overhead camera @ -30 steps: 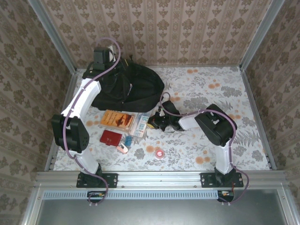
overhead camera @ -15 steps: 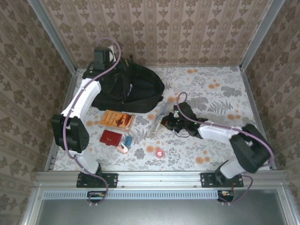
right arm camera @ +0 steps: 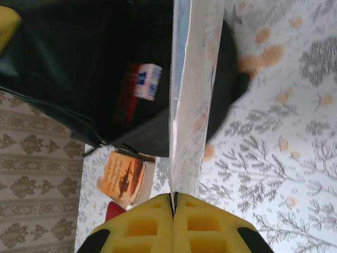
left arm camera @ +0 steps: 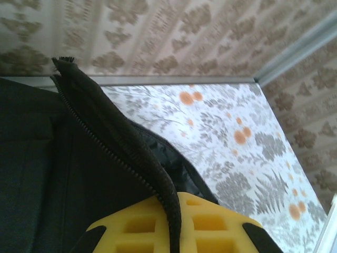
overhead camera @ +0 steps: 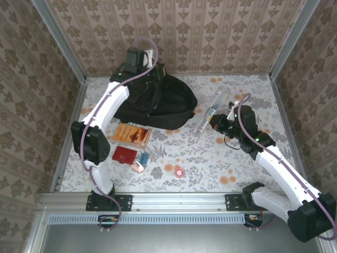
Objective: Pack the student bag
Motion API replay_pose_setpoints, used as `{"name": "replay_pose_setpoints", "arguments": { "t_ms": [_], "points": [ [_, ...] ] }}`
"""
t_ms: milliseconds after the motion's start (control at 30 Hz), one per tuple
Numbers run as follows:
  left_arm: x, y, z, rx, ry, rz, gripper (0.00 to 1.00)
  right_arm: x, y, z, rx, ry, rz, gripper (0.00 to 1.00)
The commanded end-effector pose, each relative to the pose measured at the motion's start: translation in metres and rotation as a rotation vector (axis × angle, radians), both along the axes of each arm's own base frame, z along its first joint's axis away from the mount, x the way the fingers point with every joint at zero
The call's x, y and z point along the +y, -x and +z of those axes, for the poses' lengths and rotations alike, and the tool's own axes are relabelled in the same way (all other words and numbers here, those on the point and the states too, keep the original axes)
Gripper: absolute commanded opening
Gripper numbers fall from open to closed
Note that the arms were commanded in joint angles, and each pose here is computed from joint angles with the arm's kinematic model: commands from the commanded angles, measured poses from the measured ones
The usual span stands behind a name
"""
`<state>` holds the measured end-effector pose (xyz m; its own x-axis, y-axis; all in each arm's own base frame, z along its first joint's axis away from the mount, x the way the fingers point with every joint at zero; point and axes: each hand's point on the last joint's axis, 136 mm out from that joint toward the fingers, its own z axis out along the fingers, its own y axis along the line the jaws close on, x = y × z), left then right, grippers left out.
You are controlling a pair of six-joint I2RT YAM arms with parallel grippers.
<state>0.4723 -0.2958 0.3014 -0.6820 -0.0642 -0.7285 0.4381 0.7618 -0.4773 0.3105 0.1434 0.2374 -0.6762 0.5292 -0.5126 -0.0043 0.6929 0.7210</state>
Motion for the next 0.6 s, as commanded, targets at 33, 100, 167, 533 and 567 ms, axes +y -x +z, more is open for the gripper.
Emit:
{"name": "replay_pose_setpoints", "arguments": {
  "t_ms": [33,100,167,533,567],
  "points": [
    [-0.047,0.023,0.037,-0.088,0.021,-0.179,0.0,0.018,-0.023,0.042,-0.08,-0.014,0.087,0.0],
    [-0.055,0.025,0.037,-0.075,0.027,-0.193,0.0,0.025,-0.042,0.051,-0.094,-0.046,0.081,0.0],
    [-0.057,0.025,0.04,-0.069,0.043,-0.194,0.0,0.033,-0.062,0.055,-0.102,-0.081,0.076,0.0],
    [-0.032,0.011,0.051,-0.005,0.185,-0.094,0.0,0.058,-0.155,-0.023,0.042,-0.165,-0.026,0.0],
    [-0.03,0.009,0.052,0.002,0.203,-0.087,0.0,0.062,-0.157,-0.028,0.05,-0.184,-0.03,0.0]
  ]
}}
